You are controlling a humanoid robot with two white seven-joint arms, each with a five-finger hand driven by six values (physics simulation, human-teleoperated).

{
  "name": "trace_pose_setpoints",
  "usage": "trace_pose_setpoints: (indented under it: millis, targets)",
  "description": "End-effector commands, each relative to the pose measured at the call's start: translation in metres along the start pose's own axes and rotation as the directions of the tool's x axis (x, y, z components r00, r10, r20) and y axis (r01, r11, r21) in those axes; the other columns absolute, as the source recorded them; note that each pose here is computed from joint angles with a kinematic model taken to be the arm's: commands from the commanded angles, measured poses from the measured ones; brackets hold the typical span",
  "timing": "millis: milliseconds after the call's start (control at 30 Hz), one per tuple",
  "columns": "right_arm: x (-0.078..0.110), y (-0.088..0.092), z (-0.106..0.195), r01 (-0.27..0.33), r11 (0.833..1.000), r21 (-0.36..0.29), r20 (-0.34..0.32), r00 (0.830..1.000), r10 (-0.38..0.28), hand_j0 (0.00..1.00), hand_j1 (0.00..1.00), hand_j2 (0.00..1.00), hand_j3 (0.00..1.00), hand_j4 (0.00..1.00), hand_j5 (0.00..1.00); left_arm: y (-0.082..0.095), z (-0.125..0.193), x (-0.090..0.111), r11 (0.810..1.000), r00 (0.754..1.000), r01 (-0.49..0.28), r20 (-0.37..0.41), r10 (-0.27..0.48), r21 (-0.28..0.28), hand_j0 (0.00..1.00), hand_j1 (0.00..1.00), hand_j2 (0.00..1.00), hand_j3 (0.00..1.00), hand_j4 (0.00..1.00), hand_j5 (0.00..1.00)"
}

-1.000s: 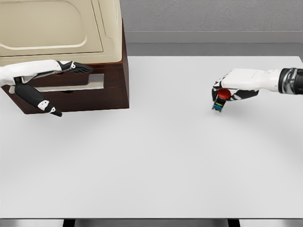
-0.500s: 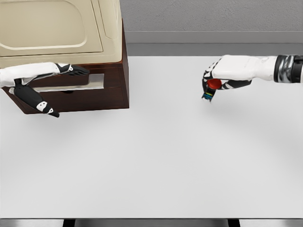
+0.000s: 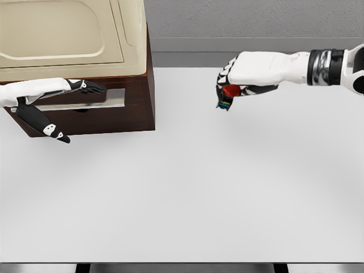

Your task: Open the cabinet drawer with left arm, and place a switch into the drawer with right arm

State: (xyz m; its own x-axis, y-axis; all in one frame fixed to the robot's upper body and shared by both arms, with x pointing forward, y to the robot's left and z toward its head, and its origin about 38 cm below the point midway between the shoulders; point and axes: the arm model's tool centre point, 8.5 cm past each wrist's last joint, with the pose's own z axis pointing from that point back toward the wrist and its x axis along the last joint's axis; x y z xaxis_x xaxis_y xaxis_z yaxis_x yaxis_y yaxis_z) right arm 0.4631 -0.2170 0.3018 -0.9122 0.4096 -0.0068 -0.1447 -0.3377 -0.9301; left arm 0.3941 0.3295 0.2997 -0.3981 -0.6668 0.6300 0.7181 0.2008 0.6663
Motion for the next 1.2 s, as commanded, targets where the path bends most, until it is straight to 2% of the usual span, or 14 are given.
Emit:
trace_pose_setpoints:
  millis: [0, 167, 300, 467, 633, 900, 1167]
  targets:
    - [0.005, -0.002, -0.006, -0.001, 1.000, -0.005, 0.019, 1.000, 0.001, 0.49, 0.49, 0.49, 0.49, 0.49, 0.49, 0.000, 0.000, -0.001, 1.000, 1.000, -0.008, -0.006, 0.008, 0.002, 1.00, 1.00, 1.00, 1.00, 1.00, 1.00]
    - [0.010, -0.014, -0.013, -0.024, 1.000, -0.020, 0.040, 0.999, 0.025, 0.49, 0.49, 0.49, 0.49, 0.49, 0.49, -0.004, 0.001, -0.005, 1.000, 1.000, -0.019, -0.015, 0.019, -0.007, 1.00, 1.00, 1.00, 1.00, 1.00, 1.00]
    - [0.022, -0.024, -0.016, -0.057, 0.998, -0.033, 0.073, 0.996, 0.059, 0.49, 0.49, 0.49, 0.49, 0.49, 0.49, -0.008, 0.000, -0.008, 1.000, 0.999, -0.027, -0.019, 0.027, -0.014, 1.00, 1.00, 1.00, 1.00, 1.00, 1.00]
    - [0.031, -0.028, -0.021, -0.076, 0.997, -0.035, 0.099, 0.992, 0.079, 0.49, 0.49, 0.49, 0.49, 0.49, 0.49, -0.010, -0.001, -0.010, 0.999, 0.999, -0.035, -0.026, 0.035, -0.017, 1.00, 1.00, 1.00, 1.00, 1.00, 1.00]
    - [0.041, -0.039, -0.036, -0.084, 0.995, -0.051, 0.146, 0.985, 0.090, 0.49, 0.49, 0.49, 0.49, 0.49, 0.49, -0.019, -0.002, -0.015, 0.998, 0.998, -0.057, -0.028, 0.056, -0.033, 1.00, 1.00, 1.00, 1.00, 1.00, 1.00]
    - [0.056, -0.052, -0.056, -0.093, 0.993, -0.069, 0.209, 0.972, 0.105, 0.49, 0.49, 0.49, 0.49, 0.49, 0.49, -0.021, 0.009, -0.020, 0.996, 0.996, -0.078, -0.051, 0.076, -0.036, 1.00, 1.00, 1.00, 1.00, 1.00, 1.00]
    - [0.058, -0.066, -0.053, -0.094, 0.991, -0.095, 0.220, 0.969, 0.113, 0.49, 0.49, 0.49, 0.49, 0.49, 0.49, -0.025, 0.018, -0.025, 0.992, 0.991, -0.118, -0.066, 0.115, -0.039, 1.00, 1.00, 1.00, 1.00, 1.00, 1.00]
